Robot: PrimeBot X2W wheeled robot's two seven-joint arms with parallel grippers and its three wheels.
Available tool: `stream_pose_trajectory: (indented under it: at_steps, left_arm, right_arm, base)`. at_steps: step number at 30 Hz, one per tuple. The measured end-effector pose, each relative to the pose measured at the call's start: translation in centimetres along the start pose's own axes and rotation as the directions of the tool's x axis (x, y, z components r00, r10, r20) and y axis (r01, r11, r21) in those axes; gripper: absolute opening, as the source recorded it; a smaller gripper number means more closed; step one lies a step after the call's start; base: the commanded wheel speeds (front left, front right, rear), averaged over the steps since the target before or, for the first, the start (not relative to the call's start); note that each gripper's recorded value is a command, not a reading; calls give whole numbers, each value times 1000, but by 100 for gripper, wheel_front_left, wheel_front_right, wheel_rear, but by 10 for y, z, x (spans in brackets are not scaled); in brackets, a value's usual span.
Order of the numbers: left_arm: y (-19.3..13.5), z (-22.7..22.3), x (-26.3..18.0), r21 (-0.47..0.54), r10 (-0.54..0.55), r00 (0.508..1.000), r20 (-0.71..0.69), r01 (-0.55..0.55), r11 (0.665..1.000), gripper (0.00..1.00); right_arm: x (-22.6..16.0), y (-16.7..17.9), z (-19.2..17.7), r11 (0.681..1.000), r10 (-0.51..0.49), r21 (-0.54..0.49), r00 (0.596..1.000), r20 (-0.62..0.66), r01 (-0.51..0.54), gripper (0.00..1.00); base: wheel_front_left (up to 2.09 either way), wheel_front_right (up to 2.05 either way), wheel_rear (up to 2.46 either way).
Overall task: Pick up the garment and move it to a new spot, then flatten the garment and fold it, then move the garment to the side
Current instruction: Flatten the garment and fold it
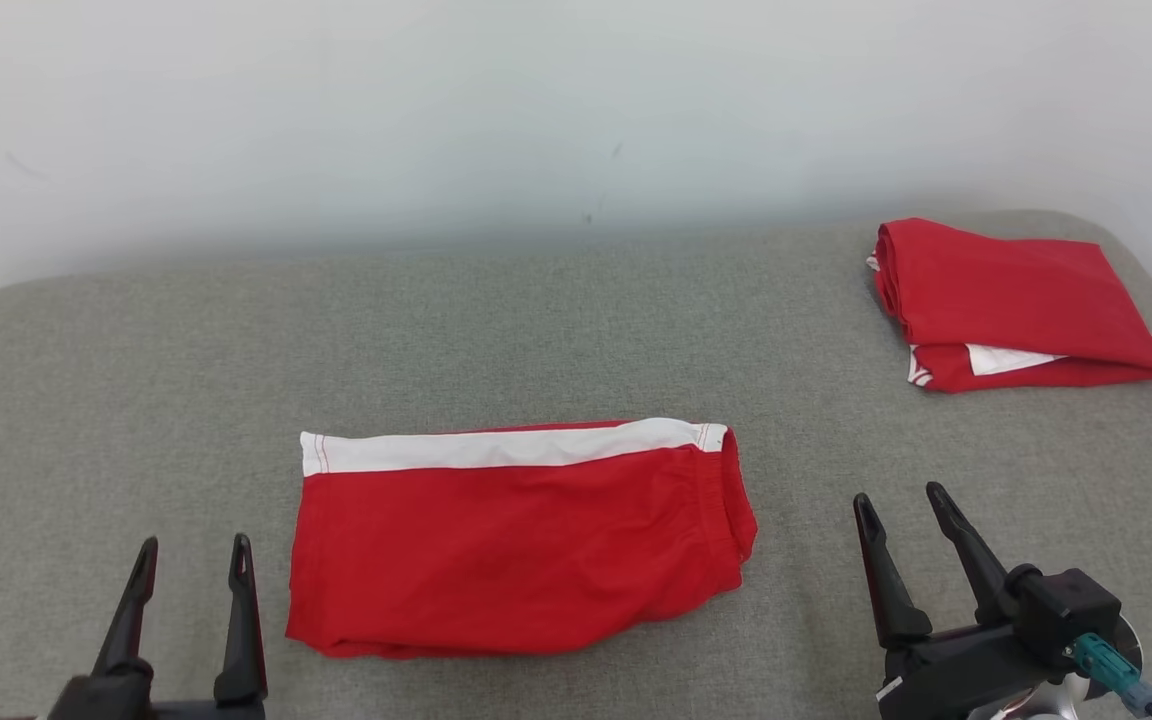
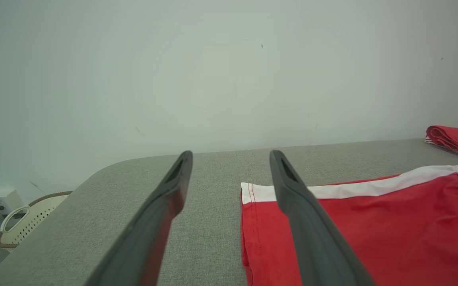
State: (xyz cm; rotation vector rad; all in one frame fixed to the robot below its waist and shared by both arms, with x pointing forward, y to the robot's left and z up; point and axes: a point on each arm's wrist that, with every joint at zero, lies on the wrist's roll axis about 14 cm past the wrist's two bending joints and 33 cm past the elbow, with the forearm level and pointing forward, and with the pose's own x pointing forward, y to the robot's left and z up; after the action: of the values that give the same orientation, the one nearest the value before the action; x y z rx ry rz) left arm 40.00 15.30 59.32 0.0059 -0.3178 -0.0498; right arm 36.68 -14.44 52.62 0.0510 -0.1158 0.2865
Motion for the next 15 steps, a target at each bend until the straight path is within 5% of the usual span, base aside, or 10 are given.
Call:
stream_pose_trajectory:
  at_steps: [15]
  left_arm:
    - [23,-4,-24,46,57,998,-22,-56,997,100]
  right_arm:
    - [-8,-3,-3,999,-38,-5,999,-6,38,100]
  base:
    - [0,0,0]
